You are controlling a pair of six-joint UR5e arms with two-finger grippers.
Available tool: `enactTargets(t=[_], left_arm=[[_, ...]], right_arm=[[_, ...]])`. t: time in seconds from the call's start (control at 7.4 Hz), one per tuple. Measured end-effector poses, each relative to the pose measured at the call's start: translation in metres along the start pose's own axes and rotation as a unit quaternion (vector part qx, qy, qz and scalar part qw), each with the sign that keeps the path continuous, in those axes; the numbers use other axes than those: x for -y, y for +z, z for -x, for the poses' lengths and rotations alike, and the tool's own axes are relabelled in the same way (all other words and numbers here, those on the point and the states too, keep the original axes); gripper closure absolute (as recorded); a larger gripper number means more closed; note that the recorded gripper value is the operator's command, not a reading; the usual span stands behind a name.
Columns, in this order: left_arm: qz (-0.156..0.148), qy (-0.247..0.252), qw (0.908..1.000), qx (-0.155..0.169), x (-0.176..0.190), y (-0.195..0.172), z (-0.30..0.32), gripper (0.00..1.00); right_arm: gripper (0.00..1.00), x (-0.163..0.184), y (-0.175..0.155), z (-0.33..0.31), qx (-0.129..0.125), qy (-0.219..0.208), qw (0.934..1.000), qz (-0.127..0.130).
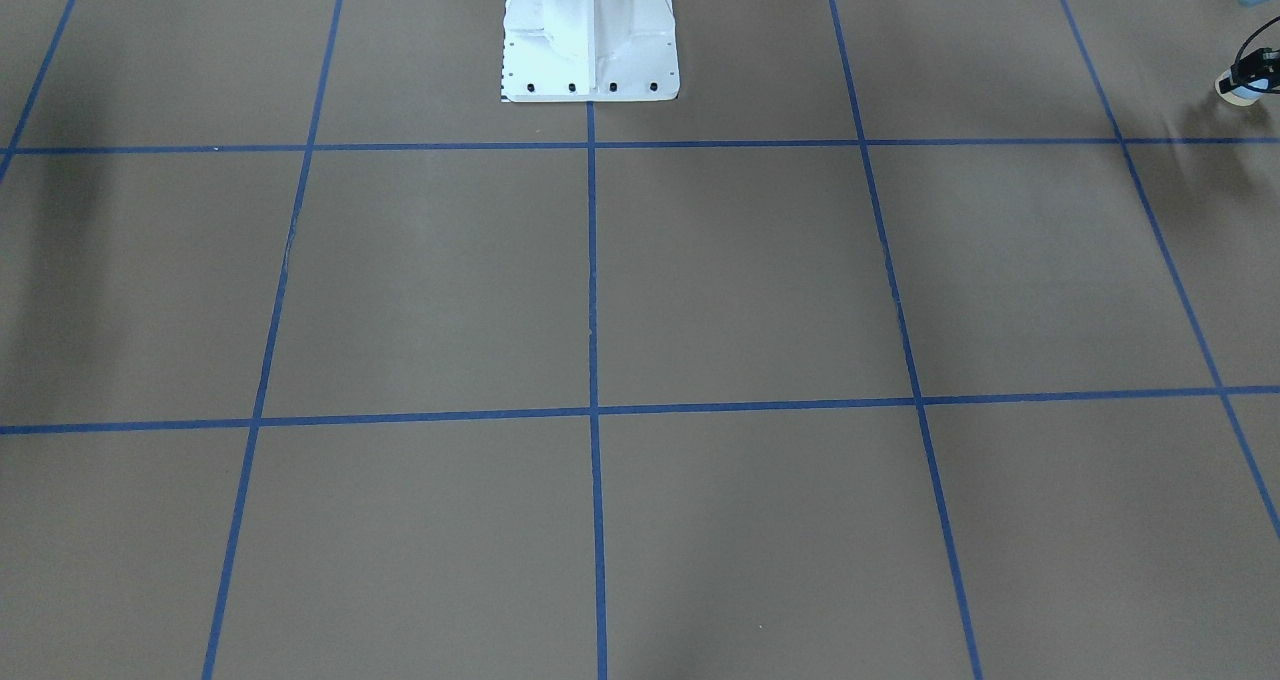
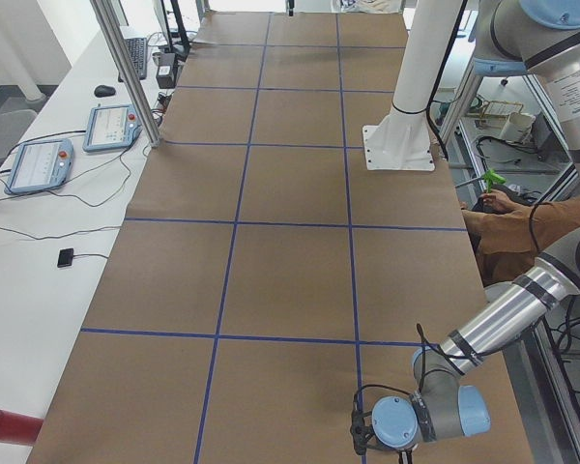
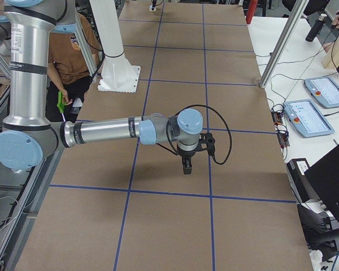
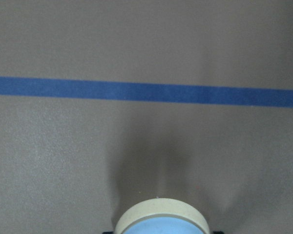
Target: Place and press bell with both arms
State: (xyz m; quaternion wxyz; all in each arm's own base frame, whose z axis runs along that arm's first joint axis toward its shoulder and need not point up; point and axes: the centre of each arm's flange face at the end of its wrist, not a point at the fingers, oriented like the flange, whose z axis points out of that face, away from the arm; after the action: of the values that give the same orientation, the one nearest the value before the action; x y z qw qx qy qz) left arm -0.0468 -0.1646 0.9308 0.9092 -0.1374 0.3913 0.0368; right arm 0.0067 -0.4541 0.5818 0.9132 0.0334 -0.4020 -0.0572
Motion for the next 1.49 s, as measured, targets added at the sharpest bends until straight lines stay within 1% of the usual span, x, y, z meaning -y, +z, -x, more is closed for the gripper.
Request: enactTargets(t=[0.14,0.27,0.54,0.68,0.81,1.08,1.22,1.35,1.49], left_arm=[[-0.001,0.001,1.0000,-0.005,0.001,0.000,-0.001,0.93],[-0.005,0.005,0.9999,-0.013,0.005,-0.002,-0.005,0.98],[-0.022,0.023,0.9992,-0.023,0.030,-0.018,-0.022,1.00],[-0.028,0.029,0.9988,-0.027,0.048,-0.037,-0.040,1.00],[-0.026,0.027,0.9989,-0.029,0.075,-0.071,-0.074,1.00],[-0.019,0.021,0.9992,-0.030,0.127,-0.159,-0.162,1.00],[-0.017,0.026,0.9991,-0.029,0.157,-0.203,-0.210,1.00],[-0.013,0.035,0.9990,-0.025,0.189,-0.236,-0.260,1.00],[-0.013,0.040,0.9989,-0.020,0.219,-0.261,-0.315,1.00]], right_arm=[[0.00,-0.001,0.000,0.000,0.000,0.000,1.0000,0.000],[0.00,-0.001,-0.001,0.001,0.000,0.000,1.0000,-0.001],[0.00,-0.005,-0.003,0.003,0.000,-0.001,1.0000,-0.001],[0.00,-0.007,-0.004,0.004,0.000,-0.001,1.0000,-0.001],[0.00,-0.009,-0.005,0.005,0.000,-0.002,1.0000,-0.002],[0.00,-0.010,-0.005,0.005,0.000,-0.002,1.0000,-0.002],[0.00,-0.010,-0.005,0.005,0.000,-0.002,1.0000,-0.002],[0.00,-0.010,-0.005,0.005,0.000,-0.002,1.0000,-0.002],[0.00,-0.010,-0.006,0.006,0.000,-0.003,1.0000,-0.003]])
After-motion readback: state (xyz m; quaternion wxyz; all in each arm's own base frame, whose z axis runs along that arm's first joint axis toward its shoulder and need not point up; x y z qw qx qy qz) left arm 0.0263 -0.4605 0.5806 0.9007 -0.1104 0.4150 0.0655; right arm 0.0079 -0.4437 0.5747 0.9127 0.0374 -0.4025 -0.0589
